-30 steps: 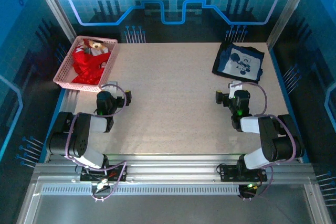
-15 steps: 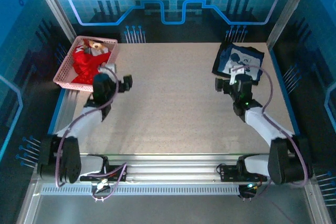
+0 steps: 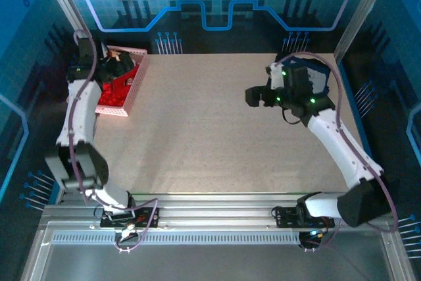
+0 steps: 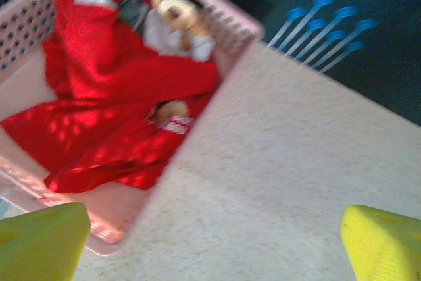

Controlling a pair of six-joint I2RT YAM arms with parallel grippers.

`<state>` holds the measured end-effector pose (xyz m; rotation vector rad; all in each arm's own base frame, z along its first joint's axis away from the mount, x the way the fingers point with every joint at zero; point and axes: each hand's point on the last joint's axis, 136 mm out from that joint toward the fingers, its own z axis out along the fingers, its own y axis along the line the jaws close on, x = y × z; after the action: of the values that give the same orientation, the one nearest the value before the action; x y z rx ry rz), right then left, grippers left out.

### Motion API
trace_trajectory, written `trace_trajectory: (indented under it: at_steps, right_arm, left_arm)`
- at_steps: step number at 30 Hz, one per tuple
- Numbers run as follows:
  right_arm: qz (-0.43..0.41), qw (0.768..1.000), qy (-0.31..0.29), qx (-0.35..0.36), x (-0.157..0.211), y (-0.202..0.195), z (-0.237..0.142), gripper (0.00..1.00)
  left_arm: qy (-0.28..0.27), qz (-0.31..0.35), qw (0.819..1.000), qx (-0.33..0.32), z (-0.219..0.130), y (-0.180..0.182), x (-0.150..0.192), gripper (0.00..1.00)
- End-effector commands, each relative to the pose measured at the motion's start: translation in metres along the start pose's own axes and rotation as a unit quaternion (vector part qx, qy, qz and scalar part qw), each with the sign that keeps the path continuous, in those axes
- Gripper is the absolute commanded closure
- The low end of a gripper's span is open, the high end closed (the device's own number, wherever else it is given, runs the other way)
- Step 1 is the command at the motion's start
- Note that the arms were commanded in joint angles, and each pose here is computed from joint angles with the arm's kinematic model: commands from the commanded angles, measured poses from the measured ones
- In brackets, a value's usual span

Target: Fold and stack the t-shirts

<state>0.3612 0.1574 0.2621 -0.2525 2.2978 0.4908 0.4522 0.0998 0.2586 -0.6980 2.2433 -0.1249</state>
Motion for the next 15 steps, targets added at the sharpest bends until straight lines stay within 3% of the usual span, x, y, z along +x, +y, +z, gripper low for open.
trace_trajectory:
  at_steps: [1, 9, 15]
  right_arm:
    - [0.021, 0.993, 0.095, -0.061, 0.021, 0.040, 0.016, 0.00]
    - [0.004, 0.983, 0.139, -0.117, 0.026, 0.099, 0.040, 0.00]
    - [-0.001, 0.982, 0.149, -0.118, 0.028, 0.105, 0.041, 0.00]
  left_arm:
    - [0.103, -0.048, 0.993, -0.027, 0.037, 0.036, 0.024, 0.01]
    - [0.169, -0.091, 0.980, -0.053, 0.126, 0.065, 0.034, 0.07]
    - [0.202, -0.121, 0.969, -0.074, 0.167, 0.077, 0.054, 0.16]
